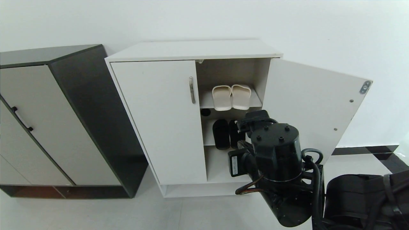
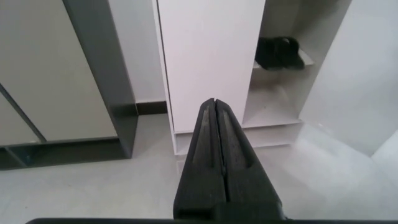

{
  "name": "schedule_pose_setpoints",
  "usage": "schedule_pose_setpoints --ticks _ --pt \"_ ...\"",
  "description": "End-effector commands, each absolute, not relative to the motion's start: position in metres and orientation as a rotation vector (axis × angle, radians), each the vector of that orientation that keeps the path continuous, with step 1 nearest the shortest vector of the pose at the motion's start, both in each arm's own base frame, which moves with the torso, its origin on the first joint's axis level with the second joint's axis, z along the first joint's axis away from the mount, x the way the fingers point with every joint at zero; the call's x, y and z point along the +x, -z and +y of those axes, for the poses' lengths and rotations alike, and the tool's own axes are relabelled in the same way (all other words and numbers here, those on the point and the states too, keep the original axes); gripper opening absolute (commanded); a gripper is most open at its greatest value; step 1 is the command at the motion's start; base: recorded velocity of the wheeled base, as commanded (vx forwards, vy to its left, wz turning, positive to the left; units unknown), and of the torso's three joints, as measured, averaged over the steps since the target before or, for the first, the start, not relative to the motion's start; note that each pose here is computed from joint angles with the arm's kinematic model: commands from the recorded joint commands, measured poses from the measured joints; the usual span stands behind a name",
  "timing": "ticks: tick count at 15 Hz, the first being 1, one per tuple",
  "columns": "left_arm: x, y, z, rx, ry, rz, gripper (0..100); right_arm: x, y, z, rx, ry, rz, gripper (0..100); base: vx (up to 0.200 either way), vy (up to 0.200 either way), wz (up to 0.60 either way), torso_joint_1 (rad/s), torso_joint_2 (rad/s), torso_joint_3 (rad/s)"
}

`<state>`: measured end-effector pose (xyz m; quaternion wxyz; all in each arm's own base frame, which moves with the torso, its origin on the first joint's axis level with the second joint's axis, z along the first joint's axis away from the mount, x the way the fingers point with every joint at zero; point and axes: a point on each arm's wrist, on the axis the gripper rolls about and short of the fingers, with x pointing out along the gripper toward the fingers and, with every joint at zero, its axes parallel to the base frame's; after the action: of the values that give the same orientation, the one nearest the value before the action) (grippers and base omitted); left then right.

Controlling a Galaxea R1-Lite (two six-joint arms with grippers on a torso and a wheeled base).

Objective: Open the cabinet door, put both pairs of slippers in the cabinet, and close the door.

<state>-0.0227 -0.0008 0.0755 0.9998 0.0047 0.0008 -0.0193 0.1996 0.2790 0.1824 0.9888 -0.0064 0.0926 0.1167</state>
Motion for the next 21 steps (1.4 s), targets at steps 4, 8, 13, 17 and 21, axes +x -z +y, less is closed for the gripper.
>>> schedule_pose_setpoints --ticks 4,8,13,17,21 --pt "-0.0226 -0.0755 -0.0008 0.009 0.038 0.003 0 0.1996 -0.1827 0.2789 -0.011 -0.234 0.185 0 0.000 0.000 0.00 0.129 -0.46 -0.338" --pt "-0.0226 -0.0755 -0.0008 0.009 0.038 0.003 0 0.1996 -0.1827 0.2789 -0.013 -0.234 0.185 0 0.000 0.000 0.00 0.160 -0.47 -0.322" --pt "-0.0226 -0.0755 -0.0008 0.009 0.038 0.003 0 0.2001 -0.1820 0.2788 -0.015 -0.232 0.187 0 0.000 0.000 0.00 0.182 -0.50 -0.309" --pt "-0.0226 -0.0755 -0.0008 0.009 0.038 0.003 0 0.2001 -0.1818 0.2787 -0.015 -0.232 0.187 0 0.000 0.000 0.00 0.214 -0.53 -0.312" --pt "-0.0226 -0.0755 -0.0008 0.009 0.038 0.003 0 0.1990 -0.1803 0.2780 -0.024 -0.234 0.190 0 0.000 0.000 0.00 0.245 -0.55 -0.322"
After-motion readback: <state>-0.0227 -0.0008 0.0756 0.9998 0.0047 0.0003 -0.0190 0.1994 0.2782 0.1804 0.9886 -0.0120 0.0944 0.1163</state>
